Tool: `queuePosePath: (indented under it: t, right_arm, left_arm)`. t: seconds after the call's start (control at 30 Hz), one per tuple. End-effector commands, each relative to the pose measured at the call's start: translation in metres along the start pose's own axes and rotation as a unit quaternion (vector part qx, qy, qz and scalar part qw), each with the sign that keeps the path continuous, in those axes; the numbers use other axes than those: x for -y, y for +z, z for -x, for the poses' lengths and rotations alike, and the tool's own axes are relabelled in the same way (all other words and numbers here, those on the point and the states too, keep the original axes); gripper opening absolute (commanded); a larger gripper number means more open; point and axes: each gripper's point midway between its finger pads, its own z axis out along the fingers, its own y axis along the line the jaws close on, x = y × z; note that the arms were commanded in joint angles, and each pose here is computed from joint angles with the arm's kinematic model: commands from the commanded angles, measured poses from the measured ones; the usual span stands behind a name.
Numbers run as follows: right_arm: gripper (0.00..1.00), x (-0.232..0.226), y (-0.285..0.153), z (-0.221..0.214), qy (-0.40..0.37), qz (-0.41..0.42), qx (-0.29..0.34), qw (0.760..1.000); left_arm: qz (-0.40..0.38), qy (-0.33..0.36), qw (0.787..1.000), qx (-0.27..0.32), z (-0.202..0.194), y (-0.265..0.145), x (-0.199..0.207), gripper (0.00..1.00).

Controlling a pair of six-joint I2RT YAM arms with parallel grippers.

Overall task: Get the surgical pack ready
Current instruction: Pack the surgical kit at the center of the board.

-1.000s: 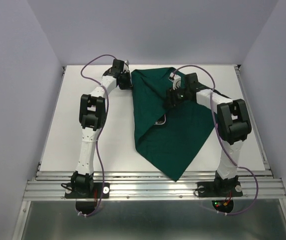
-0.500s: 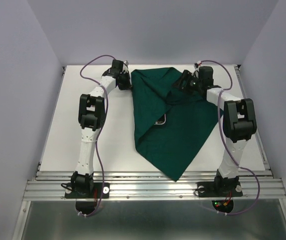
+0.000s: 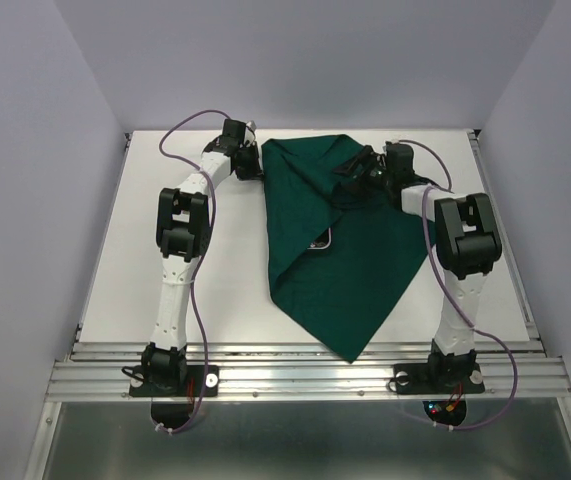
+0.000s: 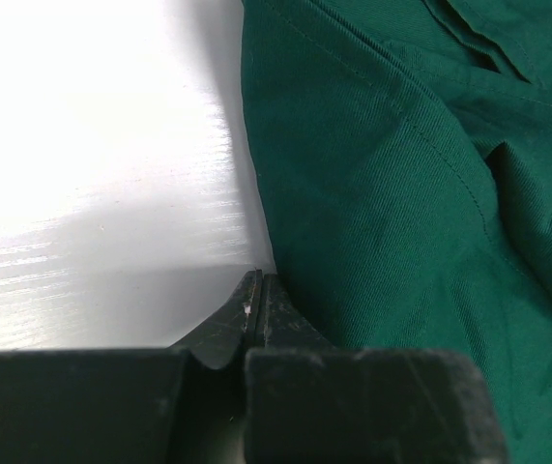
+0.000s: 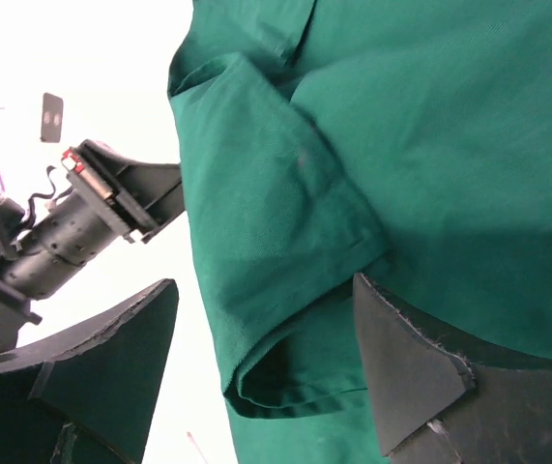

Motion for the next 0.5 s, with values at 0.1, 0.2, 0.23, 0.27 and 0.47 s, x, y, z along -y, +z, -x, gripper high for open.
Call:
queuePosePath:
  t: [0.1, 0.2, 0.23, 0.27, 0.47]
  right_arm:
    - [0.76, -0.028, 0.018, -0.014, 0.033, 0.062, -0.011, 0.997]
    - [0.75, -0.028, 0.017, -0.007, 0.035, 0.054, 0.006, 0.998]
    - [0.76, -0.030, 0.016, -0.006, 0.033, 0.055, 0.011, 0.998]
    - [0.76, -0.030, 0.016, -0.005, 0.032, 0.054, 0.013, 0.998]
    - [0.47, -0.027, 0.029, 0.008, 0.001, 0.045, 0.028, 0.999]
  left_arm:
    - [-0.015, 0.011, 0.999, 0.033, 0.030, -0.031, 0.017, 0.00]
    - [-0.016, 0.011, 0.999, 0.034, 0.030, -0.030, 0.017, 0.00]
    - [-0.017, 0.011, 0.999, 0.034, 0.030, -0.030, 0.017, 0.00]
    - [-0.017, 0.012, 0.999, 0.035, 0.031, -0.031, 0.017, 0.00]
    - [-0.021, 0.011, 0.999, 0.037, 0.032, -0.030, 0.019, 0.00]
